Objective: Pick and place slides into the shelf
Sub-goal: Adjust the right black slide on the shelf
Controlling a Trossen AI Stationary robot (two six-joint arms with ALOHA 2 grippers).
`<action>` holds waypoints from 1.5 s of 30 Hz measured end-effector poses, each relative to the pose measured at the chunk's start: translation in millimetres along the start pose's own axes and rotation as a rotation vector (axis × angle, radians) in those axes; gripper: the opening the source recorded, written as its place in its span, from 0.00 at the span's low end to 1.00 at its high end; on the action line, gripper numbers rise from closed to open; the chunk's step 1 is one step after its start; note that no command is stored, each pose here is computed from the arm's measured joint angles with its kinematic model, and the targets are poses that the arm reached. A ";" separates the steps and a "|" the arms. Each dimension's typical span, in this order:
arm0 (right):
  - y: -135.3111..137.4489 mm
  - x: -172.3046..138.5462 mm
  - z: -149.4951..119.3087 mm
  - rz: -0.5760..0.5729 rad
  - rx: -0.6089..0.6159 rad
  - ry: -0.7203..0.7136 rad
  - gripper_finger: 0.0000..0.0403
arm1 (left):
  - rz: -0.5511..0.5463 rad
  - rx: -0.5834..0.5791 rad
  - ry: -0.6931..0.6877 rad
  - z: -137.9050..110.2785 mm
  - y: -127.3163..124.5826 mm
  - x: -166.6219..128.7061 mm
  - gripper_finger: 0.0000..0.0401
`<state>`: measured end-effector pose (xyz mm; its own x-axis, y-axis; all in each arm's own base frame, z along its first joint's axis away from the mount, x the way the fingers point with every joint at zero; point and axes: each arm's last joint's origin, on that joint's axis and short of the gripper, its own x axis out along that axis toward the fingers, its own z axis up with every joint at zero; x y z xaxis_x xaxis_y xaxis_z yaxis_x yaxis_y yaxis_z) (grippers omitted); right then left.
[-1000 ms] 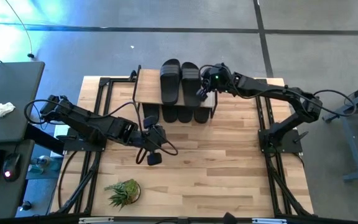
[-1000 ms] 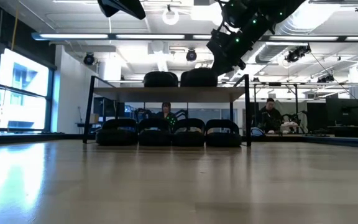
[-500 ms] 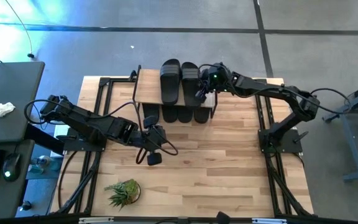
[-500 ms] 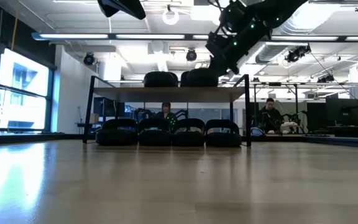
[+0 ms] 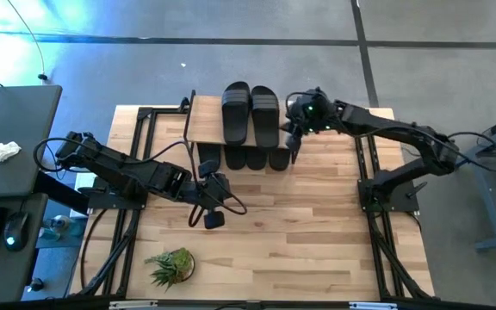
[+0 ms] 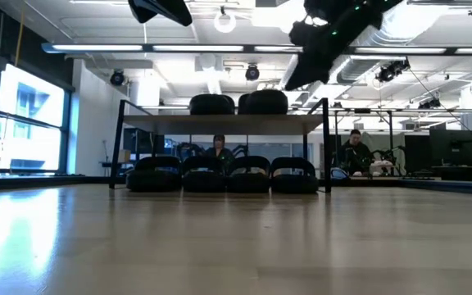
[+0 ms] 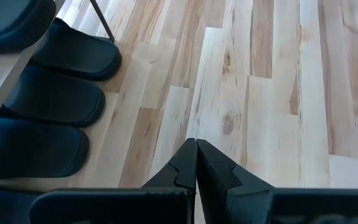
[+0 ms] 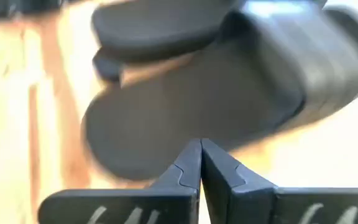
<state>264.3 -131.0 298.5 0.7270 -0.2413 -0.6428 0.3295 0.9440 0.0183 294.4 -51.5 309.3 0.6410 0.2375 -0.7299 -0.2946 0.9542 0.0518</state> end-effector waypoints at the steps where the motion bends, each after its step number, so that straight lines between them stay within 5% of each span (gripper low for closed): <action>1: 4.0 -3.0 -2.1 0.024 -0.020 0.022 0.00 | 0.000 0.000 0.000 0.0 0.0 0.0 0.00; 6: 29.3 1.8 -12.7 0.144 -0.091 0.139 0.00 | 0.000 0.004 0.001 0.0 0.0 0.1 0.00; 12: 47.4 14.8 -10.9 0.100 -0.168 0.123 0.00 | 0.000 0.004 0.001 -0.1 0.0 0.1 0.00; 45: 47.8 47.7 -10.8 0.157 -0.116 0.102 0.00 | -0.006 -0.007 0.005 -0.3 -0.3 0.1 0.00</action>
<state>308.2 -94.9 260.4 0.6973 -0.0714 -0.7132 0.1418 0.9891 0.0397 294.3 -51.8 309.0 0.6392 0.2307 -0.7336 -0.2954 0.9544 0.0428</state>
